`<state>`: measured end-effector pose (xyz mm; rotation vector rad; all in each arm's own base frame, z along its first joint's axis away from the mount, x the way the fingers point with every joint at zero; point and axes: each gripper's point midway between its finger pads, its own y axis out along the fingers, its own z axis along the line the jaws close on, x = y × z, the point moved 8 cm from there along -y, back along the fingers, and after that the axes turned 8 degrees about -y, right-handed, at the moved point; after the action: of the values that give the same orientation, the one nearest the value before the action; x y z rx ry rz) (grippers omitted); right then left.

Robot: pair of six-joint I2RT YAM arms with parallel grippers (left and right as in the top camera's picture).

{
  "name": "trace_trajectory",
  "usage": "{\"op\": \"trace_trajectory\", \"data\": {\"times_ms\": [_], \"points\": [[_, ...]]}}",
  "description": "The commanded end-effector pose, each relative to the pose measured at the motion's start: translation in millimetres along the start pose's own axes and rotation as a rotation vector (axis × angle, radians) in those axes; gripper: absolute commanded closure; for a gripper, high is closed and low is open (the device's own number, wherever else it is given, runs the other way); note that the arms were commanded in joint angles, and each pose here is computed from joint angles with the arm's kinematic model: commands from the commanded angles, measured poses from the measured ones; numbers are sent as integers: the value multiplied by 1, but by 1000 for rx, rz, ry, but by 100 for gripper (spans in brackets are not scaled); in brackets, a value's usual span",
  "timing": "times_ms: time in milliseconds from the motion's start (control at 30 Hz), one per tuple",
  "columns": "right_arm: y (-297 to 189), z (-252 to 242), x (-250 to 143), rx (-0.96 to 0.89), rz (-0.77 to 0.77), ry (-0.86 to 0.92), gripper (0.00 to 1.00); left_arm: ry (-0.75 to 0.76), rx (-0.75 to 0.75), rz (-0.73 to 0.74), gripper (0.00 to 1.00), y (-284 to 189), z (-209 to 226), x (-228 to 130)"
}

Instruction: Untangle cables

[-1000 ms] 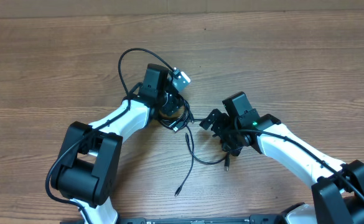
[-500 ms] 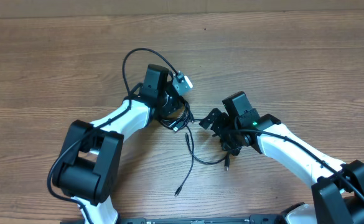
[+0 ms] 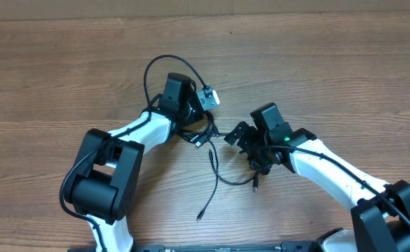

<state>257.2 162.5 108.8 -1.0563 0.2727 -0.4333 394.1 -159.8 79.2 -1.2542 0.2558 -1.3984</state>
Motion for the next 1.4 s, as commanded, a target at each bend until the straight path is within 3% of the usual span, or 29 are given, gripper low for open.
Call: {"op": "trace_trajectory", "data": {"times_ms": [0, 300, 500, 700, 1000, 1133, 1367], "points": [[-1, 2, 0, 3, -12, -14, 0, 23, -6, -7, 35, -4, 1, 4], [-1, 2, 0, 5, -14, -15, 0, 25, -35, -65, 37, -13, 2, 14], [-1, 2, 1, 6, -14, -15, 0, 26, -52, -85, 44, -13, 0, 16], [-1, 2, 1, 6, -14, -15, 0, 28, -37, -100, 65, -13, 3, 18], [-1, 2, 1, 6, -14, -15, 0, 30, -56, -114, 69, -13, 1, 19], [-1, 2, 1, 6, -14, -15, 0, 31, -48, -127, 96, -14, 2, 22], [-1, 2, 0, 5, -13, -15, 0, -101, 9, -206, 96, -28, 16, 38]]}}
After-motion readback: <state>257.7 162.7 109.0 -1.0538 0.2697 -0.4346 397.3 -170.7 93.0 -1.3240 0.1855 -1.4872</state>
